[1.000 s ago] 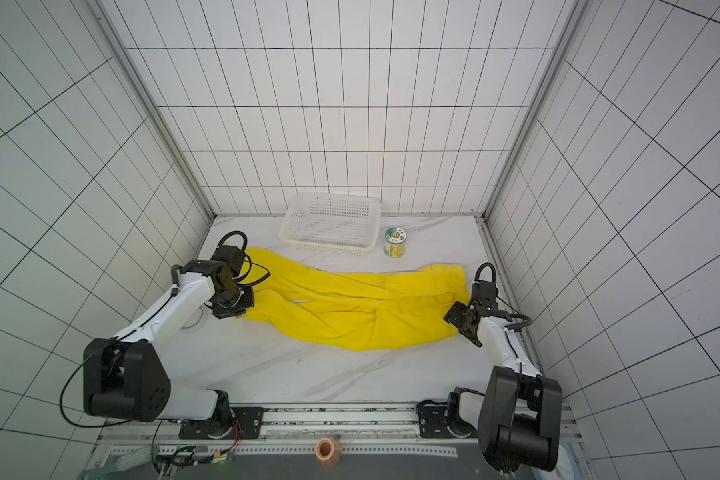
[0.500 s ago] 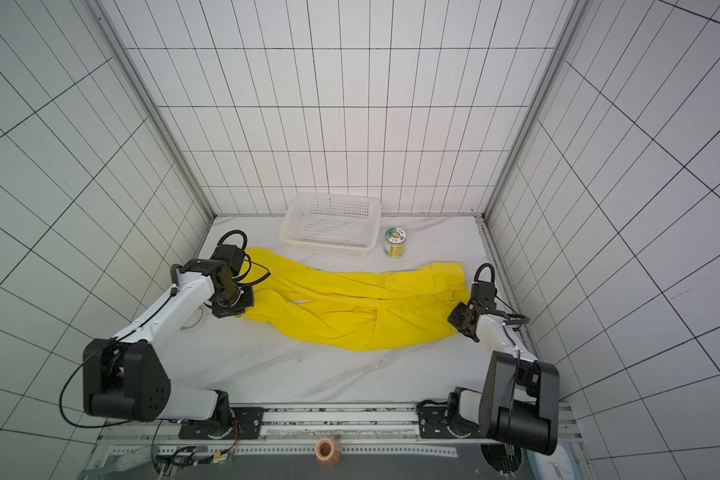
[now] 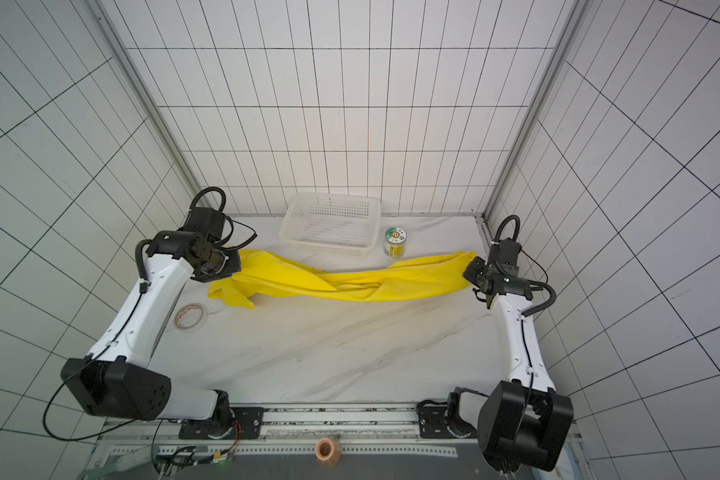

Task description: Fold and stack the trousers

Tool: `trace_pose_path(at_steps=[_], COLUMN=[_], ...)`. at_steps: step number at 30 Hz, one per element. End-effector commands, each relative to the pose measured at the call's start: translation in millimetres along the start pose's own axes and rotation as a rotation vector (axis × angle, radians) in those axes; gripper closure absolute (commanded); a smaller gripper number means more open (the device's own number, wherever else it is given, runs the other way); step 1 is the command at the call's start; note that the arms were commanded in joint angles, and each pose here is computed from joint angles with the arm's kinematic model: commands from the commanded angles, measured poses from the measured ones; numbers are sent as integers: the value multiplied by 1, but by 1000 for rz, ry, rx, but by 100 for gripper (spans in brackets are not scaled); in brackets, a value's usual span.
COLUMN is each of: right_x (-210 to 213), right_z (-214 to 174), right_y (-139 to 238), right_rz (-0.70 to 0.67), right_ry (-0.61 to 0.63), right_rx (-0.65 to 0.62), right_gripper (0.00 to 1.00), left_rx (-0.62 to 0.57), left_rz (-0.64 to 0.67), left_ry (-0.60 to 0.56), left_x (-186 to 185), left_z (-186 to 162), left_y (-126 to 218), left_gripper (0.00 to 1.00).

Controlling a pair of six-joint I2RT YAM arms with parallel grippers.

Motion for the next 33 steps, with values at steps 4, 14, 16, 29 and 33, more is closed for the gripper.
trace_pose_path(at_steps=[4,14,16,29,33], right_x=[7,-22,-31,-66,-67], right_z=[90,2,-23,-154,-156], right_y=[72,46,48,31,38], right_rz=[-30,-99,-116,-213,-230], right_ry=[-1,-48,-87,-256,-303], right_rx=[-253,-79,-32,246,261], right_gripper=[100,100,100,80,65], left_rx=[-147,20,81,295,304], left_rz=[100,115,133,94,118], left_ry=[23,7,5,45,53], left_x=[18,32,40,49,55], left_z=[31,-23,-44,-115,-122], left_y=[38,-24,-40,-97,-97], left_gripper=[100,100,100,100,97])
Point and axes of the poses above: each gripper's point midway between its finger pads, its own y axis back along the fingers, its own x axis along the line the jaws close on, z = x × y, the point moved 3 cm from there along y, back along the fingers, and after that the axes turned 9 degrees about y, right-handed, at the moved point
